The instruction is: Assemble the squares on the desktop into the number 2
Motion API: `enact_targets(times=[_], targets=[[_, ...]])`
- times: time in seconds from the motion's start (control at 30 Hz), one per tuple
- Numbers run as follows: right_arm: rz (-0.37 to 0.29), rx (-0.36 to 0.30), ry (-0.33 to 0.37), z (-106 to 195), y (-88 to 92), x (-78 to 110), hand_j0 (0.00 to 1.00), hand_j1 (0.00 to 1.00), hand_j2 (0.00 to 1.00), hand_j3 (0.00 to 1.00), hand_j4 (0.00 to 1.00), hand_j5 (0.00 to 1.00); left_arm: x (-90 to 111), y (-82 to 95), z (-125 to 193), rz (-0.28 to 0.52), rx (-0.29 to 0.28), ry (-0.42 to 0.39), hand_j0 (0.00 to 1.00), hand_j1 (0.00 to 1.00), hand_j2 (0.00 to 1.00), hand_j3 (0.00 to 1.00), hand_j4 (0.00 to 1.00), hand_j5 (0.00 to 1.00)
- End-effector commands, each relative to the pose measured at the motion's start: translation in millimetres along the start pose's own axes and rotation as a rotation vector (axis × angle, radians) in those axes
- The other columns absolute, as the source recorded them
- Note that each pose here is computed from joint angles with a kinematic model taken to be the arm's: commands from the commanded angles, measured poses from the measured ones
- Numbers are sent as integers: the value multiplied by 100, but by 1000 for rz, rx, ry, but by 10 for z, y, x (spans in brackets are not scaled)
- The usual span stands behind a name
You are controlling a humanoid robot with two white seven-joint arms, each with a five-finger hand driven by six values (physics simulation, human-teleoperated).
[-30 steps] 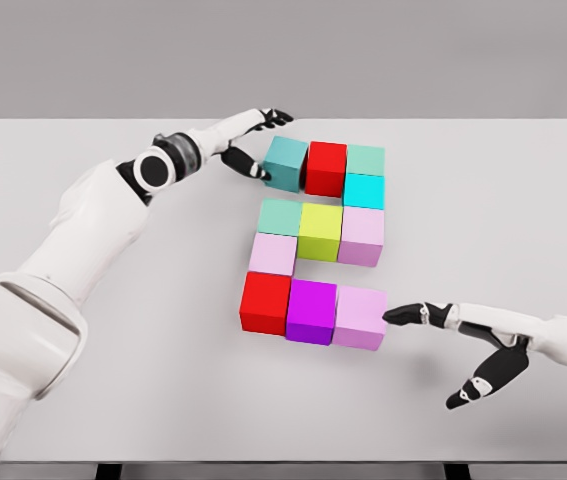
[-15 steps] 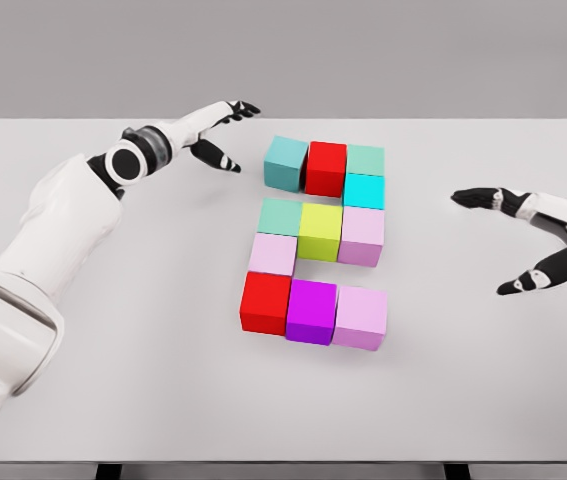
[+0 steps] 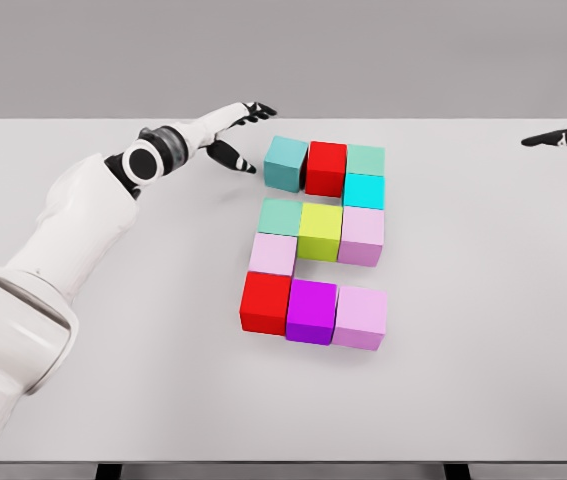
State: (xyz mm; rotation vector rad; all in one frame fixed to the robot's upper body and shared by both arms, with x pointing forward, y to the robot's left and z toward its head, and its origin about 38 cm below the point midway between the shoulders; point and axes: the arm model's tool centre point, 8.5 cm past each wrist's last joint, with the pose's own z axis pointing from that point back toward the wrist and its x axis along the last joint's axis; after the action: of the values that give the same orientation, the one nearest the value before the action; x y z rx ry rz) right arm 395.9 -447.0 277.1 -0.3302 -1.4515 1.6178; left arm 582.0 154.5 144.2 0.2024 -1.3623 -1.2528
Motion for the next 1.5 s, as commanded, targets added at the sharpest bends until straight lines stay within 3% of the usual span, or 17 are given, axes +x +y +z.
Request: enact_targets(times=[0.0,0.07,0.17,0.27,0.57,0.63,0.97,1.07,1.47], targets=[[8,12,-17,-75,24,77,100,100,100,100,100,100,22,-6,-10,6,1,-6,91,91,91,91,91,91],[24,30,-57,-216,97,189,100,100,100,100,100,100,22,-6,-10,4,1,-6,91,91,91,91,91,91],[-11,9,-126,-541,210,285,100,100,100,100,100,100,27,-20,-14,2,-2,-9,91,91,91,91,91,91],[9,-5,-177,-715,98,415,100,100,100,100,100,100,55,-33,-26,1,-4,-19,91,91,91,91,91,91],[22,-15,-201,-814,15,483,100,100,100,100,100,100,56,-52,-27,3,-5,-22,91,91,91,91,91,91],[22,-20,-234,-933,6,562,100,100,100,100,100,100,38,-38,-22,6,-3,-10,90,90,90,90,90,90],[30,-9,-230,-931,-7,561,100,100,100,100,100,100,-20,51,-28,86,44,76,90,90,90,90,90,90],[32,-11,-232,-934,-18,570,100,100,100,100,100,100,70,69,-80,95,123,68,90,90,90,90,90,90],[34,-15,-228,-919,-37,561,100,100,100,100,100,100,71,-35,-99,97,108,62,90,90,90,90,90,90]])
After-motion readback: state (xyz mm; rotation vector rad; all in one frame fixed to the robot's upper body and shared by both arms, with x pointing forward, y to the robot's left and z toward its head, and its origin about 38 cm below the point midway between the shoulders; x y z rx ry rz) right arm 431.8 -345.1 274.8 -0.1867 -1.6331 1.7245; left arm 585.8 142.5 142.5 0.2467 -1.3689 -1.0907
